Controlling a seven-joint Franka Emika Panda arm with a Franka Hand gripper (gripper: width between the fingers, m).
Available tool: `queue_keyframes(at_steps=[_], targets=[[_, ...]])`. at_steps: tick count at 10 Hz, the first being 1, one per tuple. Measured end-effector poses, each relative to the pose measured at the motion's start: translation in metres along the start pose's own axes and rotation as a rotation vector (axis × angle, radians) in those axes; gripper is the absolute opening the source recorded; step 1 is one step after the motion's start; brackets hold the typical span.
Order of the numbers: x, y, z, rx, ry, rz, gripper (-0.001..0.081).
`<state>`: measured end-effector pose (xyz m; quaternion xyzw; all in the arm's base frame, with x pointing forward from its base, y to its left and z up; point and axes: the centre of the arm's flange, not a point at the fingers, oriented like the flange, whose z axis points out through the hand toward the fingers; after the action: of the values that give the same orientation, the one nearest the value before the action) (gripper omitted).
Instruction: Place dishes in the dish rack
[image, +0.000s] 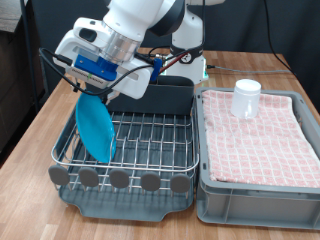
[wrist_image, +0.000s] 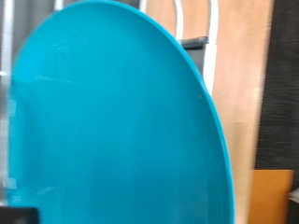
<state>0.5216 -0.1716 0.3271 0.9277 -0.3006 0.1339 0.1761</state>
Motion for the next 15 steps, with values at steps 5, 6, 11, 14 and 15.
queue_keyframes(at_steps=[5,6,11,14,15], targets=[[0.025,0.023,-0.042,0.174,-0.158,0.020,0.0799],[0.030,0.027,-0.057,0.191,-0.176,0.027,0.0799],[0.036,0.027,-0.093,0.211,-0.230,0.030,0.0802],[0.024,-0.001,-0.105,0.223,-0.240,0.012,0.0802],[0.015,-0.016,-0.112,0.232,-0.255,0.017,0.0802]])
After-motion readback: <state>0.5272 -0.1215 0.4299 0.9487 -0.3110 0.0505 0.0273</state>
